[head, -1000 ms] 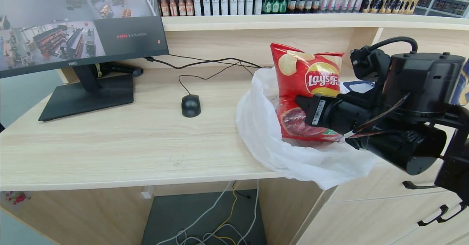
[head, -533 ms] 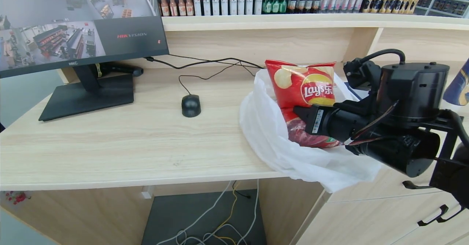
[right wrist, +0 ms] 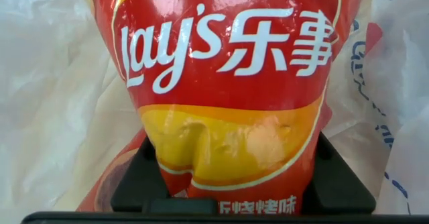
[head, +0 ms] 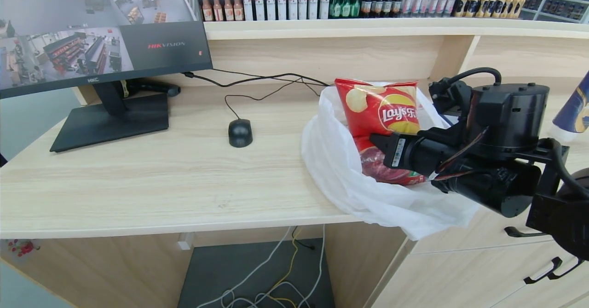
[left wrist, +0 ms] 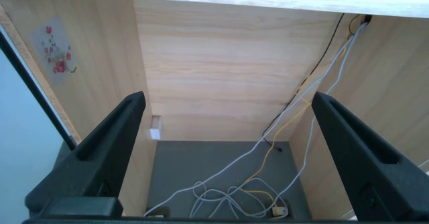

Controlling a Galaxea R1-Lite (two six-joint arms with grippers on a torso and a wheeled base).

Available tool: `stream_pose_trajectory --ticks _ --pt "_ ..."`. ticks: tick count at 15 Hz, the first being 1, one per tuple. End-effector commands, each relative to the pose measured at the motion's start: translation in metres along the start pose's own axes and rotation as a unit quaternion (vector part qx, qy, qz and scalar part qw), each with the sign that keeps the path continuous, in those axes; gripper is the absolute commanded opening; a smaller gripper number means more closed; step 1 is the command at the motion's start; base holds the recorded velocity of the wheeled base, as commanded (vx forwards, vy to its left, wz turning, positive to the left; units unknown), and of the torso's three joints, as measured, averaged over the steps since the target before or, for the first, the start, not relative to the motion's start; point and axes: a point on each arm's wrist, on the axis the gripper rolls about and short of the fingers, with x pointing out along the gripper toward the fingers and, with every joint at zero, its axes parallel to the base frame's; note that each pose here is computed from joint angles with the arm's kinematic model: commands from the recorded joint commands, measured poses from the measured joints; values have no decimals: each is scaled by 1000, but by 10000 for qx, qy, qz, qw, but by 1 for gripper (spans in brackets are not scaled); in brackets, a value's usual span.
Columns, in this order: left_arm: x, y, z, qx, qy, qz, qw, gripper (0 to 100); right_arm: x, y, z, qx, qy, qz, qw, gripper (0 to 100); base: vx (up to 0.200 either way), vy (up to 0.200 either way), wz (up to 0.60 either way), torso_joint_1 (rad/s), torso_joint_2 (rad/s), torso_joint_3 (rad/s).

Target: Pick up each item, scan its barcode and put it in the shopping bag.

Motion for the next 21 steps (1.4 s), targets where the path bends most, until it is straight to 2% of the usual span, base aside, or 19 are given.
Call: stream_pose_trajectory --ticks 1,11,12,21 --pt "0 0 0 -1 -2 0 10000 100 6 0 -7 -42 139 -49 9999 0 0 0 0 0 0 0" --pt "0 0 0 -1 -2 0 10000 100 7 -3 -7 -33 130 -93 9999 0 0 0 0 0 0 0" --pt "0 0 0 -1 -2 0 10000 100 7 -3 -7 -31 123 -91 9999 100 0 0 0 0 0 0" --pt "0 0 0 -1 -2 0 10000 100 -24 -7 14 62 -281 -32 9996 100 0 0 0 0 0 0"
